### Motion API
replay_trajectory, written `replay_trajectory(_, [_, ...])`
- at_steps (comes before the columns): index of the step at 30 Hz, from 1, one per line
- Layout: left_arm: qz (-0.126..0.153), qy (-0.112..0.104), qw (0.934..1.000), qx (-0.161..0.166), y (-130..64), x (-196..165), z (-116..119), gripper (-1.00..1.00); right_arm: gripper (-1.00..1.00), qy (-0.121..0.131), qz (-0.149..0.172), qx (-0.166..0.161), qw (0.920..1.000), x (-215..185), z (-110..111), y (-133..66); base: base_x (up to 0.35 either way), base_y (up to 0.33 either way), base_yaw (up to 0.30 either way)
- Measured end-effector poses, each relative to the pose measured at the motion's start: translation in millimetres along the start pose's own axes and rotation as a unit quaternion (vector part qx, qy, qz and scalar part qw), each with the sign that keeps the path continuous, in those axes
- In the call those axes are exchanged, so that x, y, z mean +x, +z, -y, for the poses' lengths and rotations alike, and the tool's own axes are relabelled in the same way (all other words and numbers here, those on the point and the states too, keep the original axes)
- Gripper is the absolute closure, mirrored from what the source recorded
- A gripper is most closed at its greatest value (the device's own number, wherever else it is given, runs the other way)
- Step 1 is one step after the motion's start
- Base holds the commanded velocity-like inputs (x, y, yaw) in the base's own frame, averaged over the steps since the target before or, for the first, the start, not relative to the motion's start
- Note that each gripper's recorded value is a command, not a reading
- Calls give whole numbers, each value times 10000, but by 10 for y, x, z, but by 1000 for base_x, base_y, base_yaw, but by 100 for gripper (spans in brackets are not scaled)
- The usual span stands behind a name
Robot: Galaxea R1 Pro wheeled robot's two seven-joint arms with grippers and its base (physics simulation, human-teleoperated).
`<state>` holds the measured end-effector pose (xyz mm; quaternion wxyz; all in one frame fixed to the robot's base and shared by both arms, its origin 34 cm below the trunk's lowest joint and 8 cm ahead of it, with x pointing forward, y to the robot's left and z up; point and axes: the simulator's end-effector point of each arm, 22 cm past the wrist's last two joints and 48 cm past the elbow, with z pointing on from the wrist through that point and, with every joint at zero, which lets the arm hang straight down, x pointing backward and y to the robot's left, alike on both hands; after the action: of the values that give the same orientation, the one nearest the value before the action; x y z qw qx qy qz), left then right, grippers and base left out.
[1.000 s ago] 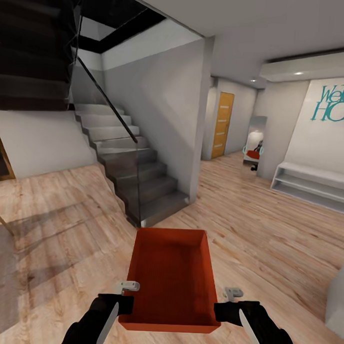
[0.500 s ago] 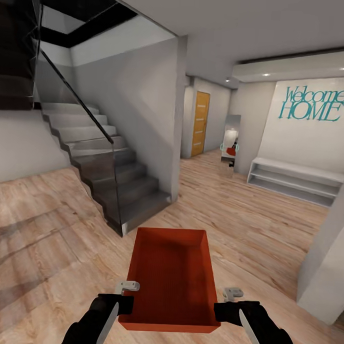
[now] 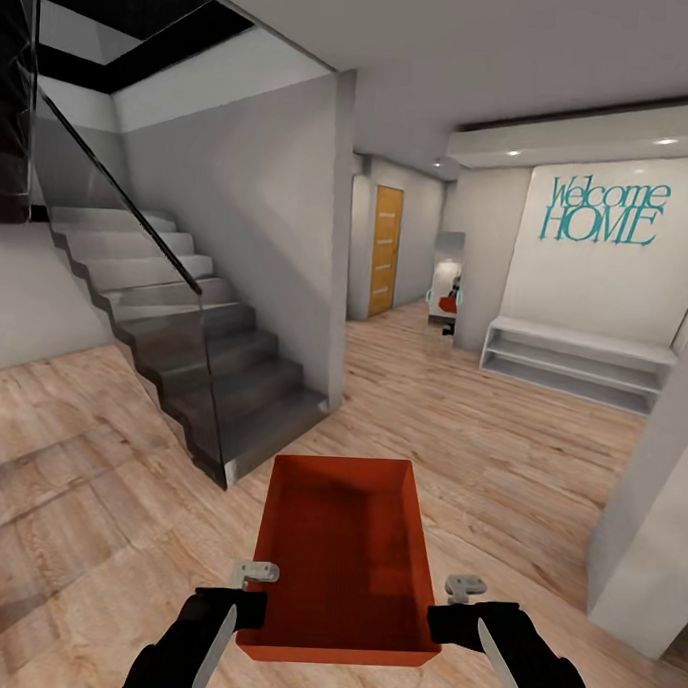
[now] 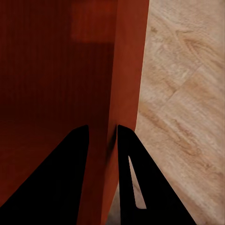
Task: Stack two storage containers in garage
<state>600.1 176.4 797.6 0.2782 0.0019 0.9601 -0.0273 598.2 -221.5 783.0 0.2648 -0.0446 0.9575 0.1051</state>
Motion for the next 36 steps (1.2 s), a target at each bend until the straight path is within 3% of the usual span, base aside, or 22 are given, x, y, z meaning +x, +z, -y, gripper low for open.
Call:
replay_trajectory(30, [-2,-2,10000,1,0,1,-1,100,100,-5,-3,2,10000,-2,0,0,1,0,-8])
replay_trajectory(36, [-3,-2,10000,0,-2,4,-1,100,100,-5,-4,1,10000,2,-2,-2,202,0,0])
